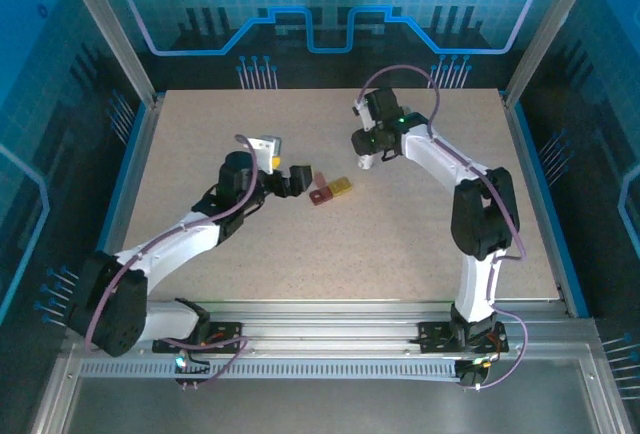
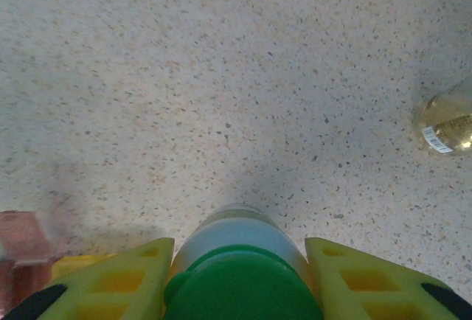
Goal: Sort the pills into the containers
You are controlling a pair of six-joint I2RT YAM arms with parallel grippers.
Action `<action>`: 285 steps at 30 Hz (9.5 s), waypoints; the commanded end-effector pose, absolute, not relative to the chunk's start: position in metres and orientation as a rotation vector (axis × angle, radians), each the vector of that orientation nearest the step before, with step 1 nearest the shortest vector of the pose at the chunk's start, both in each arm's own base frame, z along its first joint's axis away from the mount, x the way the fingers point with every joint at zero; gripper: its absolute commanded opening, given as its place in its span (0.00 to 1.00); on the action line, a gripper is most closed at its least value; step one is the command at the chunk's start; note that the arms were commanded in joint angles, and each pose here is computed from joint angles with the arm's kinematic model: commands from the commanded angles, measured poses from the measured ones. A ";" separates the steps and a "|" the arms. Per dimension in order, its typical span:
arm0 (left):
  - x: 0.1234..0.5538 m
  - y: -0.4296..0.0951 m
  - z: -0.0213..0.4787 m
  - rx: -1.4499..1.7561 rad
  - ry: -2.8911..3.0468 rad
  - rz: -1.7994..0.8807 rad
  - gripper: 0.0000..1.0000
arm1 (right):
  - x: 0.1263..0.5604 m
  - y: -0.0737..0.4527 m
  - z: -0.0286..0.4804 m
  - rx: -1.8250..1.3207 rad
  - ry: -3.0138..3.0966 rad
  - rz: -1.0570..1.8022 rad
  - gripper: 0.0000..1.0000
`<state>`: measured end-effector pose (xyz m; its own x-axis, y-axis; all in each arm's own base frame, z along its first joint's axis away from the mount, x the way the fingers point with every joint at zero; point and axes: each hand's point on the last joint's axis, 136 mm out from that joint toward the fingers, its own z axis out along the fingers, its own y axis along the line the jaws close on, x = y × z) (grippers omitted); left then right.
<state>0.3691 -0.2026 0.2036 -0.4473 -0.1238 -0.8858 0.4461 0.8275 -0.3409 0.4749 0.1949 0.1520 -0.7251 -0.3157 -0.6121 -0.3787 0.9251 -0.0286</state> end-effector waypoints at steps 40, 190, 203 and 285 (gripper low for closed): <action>0.281 -0.318 0.268 1.082 1.246 -0.974 0.72 | 0.277 0.274 0.339 -1.081 1.743 0.958 0.14; 0.297 -0.314 0.258 0.851 1.178 -0.926 0.23 | 0.291 0.256 0.350 -0.873 1.921 0.700 0.53; 0.291 -0.313 0.259 0.864 1.165 -0.933 0.23 | 0.301 0.237 0.347 -0.892 1.982 0.497 0.40; 0.251 -0.299 0.251 1.242 1.280 -1.123 0.66 | 0.238 0.281 0.365 -1.763 0.646 0.344 0.00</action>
<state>0.2553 -0.3016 0.2387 -0.0444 0.0919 -0.9948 0.9970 0.0674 -0.0383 0.2394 0.2787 0.3541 0.7699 -0.2974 -0.5647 -0.6259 -0.1794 -0.7590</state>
